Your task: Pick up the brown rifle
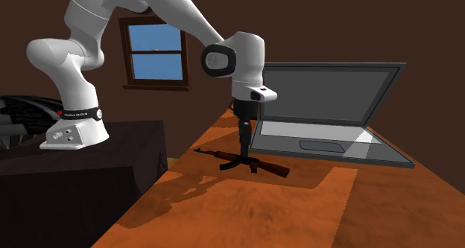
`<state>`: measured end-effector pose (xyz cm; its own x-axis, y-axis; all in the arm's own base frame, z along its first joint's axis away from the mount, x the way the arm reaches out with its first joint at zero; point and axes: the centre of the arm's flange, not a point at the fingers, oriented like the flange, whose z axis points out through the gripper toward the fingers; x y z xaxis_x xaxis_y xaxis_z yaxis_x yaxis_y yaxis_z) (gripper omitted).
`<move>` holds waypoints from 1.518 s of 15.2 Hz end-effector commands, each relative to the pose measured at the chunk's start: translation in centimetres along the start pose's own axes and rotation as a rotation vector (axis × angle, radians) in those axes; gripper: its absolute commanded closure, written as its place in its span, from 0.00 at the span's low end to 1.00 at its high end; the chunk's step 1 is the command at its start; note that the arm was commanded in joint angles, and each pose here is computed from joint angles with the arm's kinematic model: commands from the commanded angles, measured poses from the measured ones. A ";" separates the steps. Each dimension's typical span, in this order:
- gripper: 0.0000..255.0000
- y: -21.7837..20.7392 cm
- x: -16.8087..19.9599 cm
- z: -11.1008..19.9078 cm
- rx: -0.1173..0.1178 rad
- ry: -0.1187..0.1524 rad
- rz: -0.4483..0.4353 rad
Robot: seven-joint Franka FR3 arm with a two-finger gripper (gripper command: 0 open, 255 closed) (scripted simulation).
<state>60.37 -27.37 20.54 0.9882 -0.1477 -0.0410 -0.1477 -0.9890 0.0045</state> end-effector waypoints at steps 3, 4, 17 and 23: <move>0.00 0.0 0.2 2.1 0.001 0.000 0.000; 0.00 0.0 0.2 2.6 0.001 0.000 0.000; 1.00 0.0 0.2 3.4 0.001 0.000 0.000; 1.00 0.0 0.1 0.3 0.001 0.000 0.000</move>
<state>60.45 -27.39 19.83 0.9882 -0.1479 -0.0409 -0.1479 -0.9890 0.0040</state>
